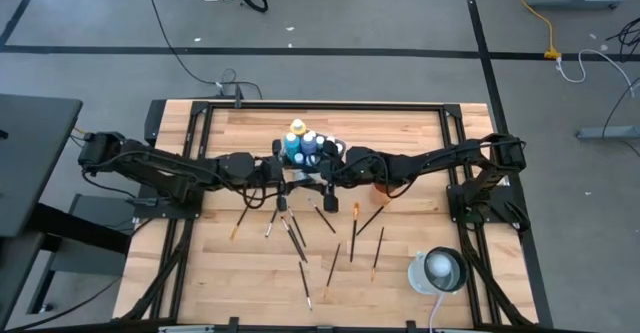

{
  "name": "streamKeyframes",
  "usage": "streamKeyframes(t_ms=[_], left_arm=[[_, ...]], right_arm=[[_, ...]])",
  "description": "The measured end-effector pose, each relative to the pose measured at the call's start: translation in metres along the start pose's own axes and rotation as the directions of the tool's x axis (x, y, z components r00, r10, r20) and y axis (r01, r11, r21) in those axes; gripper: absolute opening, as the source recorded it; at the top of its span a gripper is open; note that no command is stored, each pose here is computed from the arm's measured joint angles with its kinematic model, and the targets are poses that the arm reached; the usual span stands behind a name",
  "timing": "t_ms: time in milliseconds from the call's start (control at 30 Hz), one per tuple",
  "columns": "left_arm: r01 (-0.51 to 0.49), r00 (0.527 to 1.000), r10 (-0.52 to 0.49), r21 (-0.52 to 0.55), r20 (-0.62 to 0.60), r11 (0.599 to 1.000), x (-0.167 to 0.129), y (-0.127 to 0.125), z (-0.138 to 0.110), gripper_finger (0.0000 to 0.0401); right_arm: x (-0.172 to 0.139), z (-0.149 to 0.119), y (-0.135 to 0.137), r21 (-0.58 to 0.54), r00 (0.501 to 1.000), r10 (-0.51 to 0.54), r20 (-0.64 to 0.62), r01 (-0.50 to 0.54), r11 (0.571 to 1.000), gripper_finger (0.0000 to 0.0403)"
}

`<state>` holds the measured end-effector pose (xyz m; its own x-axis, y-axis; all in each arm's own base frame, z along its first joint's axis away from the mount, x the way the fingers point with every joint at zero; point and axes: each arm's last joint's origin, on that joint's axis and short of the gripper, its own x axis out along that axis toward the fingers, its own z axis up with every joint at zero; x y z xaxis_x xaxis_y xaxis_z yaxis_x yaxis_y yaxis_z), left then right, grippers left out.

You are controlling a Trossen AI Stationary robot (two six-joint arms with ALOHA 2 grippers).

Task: Pick & Place Paint Supplies
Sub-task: Put the small paint bottle into the bin

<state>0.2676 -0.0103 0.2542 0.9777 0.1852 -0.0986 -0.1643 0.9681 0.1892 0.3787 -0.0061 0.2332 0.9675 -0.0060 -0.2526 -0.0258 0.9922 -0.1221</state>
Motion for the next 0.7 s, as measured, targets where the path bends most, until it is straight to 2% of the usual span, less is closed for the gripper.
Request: streamKeyframes(t_ms=[367,500,600,700], left_arm=[[-0.02,0.999,0.017,0.064,0.044,0.998,-0.001,0.001,0.005,0.0201],[-0.088,0.994,0.082,0.079,0.075,0.993,-0.004,0.005,0.01,0.0214],[-0.138,0.987,0.131,0.07,0.095,0.988,-0.007,0.008,0.015,0.0216],[-0.163,0.984,0.159,0.04,0.077,0.986,-0.013,0.01,0.017,0.0216]], right_arm=[[0.0,-0.005,0.001,0.0,0.999,0.003,-0.05,-0.003,1.0,0.0154],[-0.001,-0.009,-0.002,0.03,0.989,-0.105,-0.102,0.109,0.994,0.0154],[-0.001,-0.01,-0.006,0.051,0.963,-0.241,-0.123,0.249,0.967,0.0156],[-0.004,-0.009,-0.009,0.065,0.936,-0.322,-0.14,0.333,0.941,0.0155]])
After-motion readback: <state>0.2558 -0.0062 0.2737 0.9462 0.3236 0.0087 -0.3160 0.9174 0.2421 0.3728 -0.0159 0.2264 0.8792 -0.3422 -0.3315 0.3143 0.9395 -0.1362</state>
